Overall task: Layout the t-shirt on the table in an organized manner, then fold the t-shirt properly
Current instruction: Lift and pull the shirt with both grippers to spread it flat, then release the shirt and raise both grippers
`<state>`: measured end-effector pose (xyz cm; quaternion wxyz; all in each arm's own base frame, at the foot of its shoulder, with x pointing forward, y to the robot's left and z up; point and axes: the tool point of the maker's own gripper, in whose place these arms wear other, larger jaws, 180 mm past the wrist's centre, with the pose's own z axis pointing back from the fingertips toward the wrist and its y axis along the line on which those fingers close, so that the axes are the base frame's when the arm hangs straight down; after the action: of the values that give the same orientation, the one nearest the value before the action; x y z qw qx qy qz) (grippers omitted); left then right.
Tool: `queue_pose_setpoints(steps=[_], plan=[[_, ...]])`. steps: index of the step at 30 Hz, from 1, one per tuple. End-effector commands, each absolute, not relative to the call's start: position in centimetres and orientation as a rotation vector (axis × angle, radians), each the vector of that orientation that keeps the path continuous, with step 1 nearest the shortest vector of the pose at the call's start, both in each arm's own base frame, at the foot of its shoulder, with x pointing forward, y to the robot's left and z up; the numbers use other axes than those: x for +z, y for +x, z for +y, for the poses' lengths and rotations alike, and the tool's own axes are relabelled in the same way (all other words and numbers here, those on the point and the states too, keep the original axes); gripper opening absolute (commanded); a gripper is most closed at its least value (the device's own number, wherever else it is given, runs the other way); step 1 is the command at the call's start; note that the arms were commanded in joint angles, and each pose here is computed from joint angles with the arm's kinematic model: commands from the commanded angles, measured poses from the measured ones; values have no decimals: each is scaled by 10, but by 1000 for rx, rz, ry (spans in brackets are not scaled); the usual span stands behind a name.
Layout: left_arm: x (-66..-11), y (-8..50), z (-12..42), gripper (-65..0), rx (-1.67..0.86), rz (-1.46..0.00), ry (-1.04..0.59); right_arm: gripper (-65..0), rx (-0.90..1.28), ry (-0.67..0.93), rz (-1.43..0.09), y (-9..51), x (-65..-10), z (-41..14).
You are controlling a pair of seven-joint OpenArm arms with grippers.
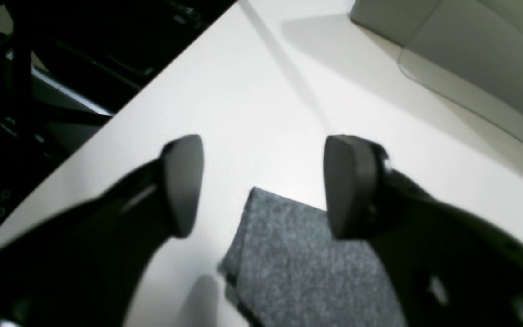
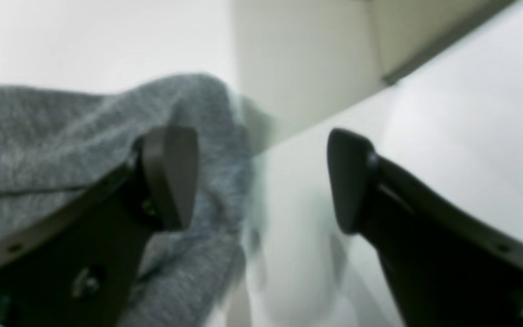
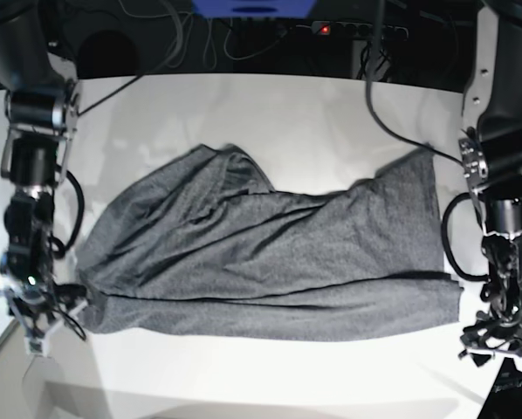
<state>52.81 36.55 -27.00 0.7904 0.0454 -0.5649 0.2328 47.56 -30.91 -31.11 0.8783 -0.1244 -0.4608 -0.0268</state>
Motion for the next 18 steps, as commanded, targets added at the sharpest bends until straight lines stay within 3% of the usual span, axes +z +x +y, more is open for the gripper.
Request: queue_pose_setpoints(steps=[1, 10, 18], plan=[[-235, 534, 373, -229, 491, -1322, 111, -176, -67, -269, -1040, 479, -287, -312], [-267, 416, 332, -229, 516, -1268, -58, -173, -28, -245, -1113, 400, -298, -265], [-334, 295, 291, -229, 592, -1098, -86, -173, -29, -212, -1089, 344, -314, -238]])
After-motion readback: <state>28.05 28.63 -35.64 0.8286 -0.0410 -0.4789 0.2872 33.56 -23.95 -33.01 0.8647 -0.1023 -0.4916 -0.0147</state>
